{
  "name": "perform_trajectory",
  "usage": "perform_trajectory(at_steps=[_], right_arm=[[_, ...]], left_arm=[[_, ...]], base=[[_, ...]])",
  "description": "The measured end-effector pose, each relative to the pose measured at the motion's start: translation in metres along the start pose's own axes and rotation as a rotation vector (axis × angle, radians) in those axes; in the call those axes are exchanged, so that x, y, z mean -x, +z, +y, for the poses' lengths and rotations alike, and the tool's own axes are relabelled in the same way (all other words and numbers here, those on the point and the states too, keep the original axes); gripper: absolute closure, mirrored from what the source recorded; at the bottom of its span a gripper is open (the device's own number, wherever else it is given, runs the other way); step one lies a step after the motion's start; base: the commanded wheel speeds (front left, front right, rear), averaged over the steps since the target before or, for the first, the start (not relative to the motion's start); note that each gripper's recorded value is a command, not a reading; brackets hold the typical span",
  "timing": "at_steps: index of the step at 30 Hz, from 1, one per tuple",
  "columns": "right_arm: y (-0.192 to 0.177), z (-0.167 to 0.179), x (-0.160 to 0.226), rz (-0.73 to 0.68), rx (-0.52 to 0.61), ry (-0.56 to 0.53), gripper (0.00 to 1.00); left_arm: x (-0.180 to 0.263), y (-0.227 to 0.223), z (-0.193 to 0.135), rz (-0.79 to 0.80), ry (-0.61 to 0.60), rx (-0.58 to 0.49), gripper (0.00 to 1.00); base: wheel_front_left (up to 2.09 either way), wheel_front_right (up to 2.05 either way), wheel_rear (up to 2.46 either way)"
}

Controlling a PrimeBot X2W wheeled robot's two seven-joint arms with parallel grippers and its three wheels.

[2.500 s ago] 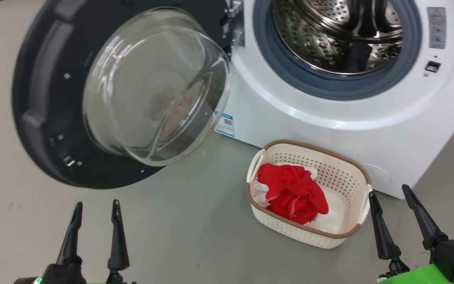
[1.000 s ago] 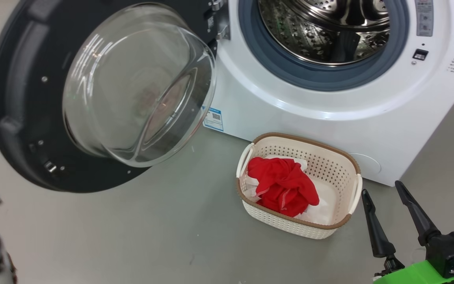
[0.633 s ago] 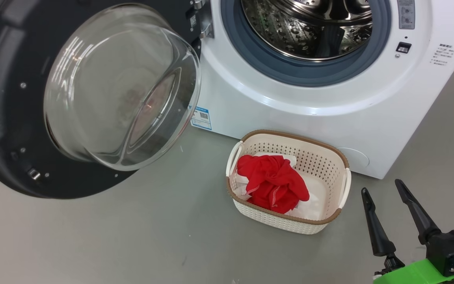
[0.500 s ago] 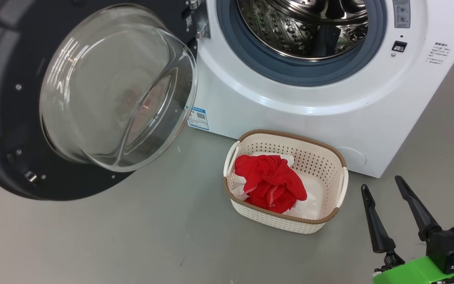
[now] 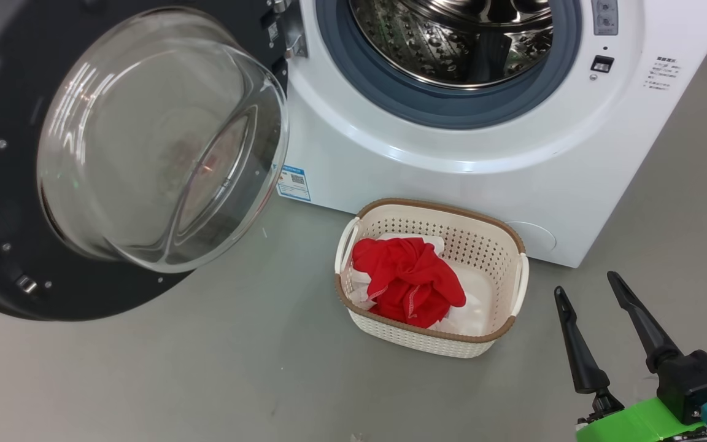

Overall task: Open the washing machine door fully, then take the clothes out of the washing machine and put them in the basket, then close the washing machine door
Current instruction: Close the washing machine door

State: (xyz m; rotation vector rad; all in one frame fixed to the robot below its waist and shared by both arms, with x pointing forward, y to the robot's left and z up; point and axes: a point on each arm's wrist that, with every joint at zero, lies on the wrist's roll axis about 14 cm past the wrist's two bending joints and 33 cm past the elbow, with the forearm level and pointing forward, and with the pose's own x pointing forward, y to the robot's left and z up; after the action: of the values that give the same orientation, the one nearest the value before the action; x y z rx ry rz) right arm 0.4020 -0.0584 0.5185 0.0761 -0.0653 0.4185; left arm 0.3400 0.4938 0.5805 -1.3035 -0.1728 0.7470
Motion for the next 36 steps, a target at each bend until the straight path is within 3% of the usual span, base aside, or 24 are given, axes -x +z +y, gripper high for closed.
perform_trajectory(at_steps=[15,36], right_arm=[[0.006,0.000,0.005,-0.012,0.003,-0.005,0.00],[0.005,0.006,-0.004,-0.023,-0.002,0.019,0.00]], left_arm=[[-0.006,-0.047,0.014,0.187,0.032,-0.065,1.00],[0.012,-0.083,-0.013,0.400,-0.111,-0.027,1.00]], base=[[0.00,0.00,0.00],[0.00,0.00,0.00]])
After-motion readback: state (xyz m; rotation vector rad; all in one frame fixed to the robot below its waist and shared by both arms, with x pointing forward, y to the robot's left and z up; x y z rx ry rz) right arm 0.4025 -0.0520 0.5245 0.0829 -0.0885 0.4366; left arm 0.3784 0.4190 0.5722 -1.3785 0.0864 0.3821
